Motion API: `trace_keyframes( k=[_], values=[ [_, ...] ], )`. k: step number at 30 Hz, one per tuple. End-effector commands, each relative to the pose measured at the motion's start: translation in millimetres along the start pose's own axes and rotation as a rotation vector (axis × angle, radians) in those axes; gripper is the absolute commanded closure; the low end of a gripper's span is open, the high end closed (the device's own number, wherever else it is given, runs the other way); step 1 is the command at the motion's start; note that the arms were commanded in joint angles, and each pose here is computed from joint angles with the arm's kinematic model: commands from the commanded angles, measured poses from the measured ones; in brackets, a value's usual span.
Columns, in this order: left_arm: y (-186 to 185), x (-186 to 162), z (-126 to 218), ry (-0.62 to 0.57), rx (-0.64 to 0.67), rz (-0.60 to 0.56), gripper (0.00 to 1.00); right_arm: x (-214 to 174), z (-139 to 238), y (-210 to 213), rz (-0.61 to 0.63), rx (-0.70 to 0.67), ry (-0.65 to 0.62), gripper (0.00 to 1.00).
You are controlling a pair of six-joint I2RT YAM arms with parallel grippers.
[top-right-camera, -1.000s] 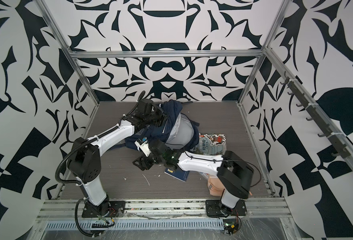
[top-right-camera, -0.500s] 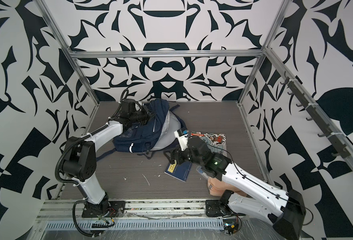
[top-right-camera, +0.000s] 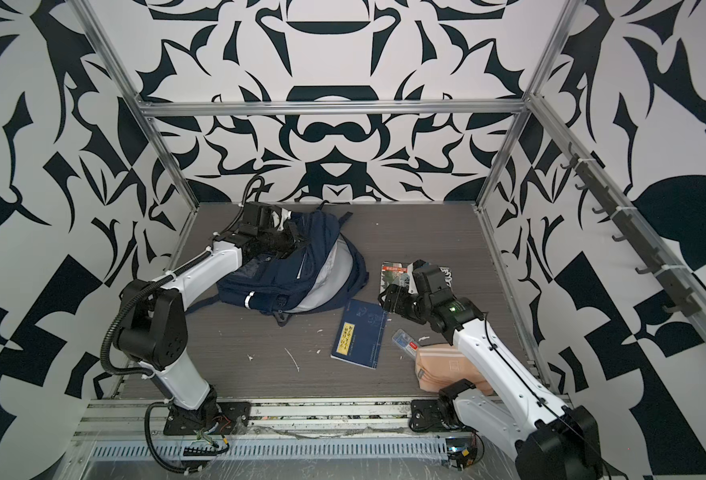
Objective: Pack the student bag
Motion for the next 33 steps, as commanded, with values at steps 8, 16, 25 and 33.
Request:
trace_keyframes(
  k=[8,16,25,33],
  values=[
    [-13.4,-1.4,56.0,-0.02,0.162,-0.25,0.45,-12.3,-22.9,-10.8,-0.018,-0.04,0.13,0.22],
    [-35.3,-55.3,86.5,0.045,0.21,-0.364,0.29,-10.4,-35.4,-8.2,0.01,-0.034,0.17,0.24],
    [-6.1,-175.9,63.5,0.301,0.197,-0.188,0.29,-13.9,-52.2,-13.5,0.003,-0.04,0.214,0.26],
    [-1.0,-189.6,48.4,0.362,0.161,-0.229,0.34,-1.1,-53.0,-17.1,0.02,-0.052,0.204,0.25]
  ],
)
Point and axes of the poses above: each gripper's point midway between its finger pads, its own z axis back along the fingers, its own y axis along the line the jaws close on, x = y × z, the point moved 3 cm from there along z, back along the fingers, and after that the axes turned 2 degrees about -z, right-handed, at the moved point
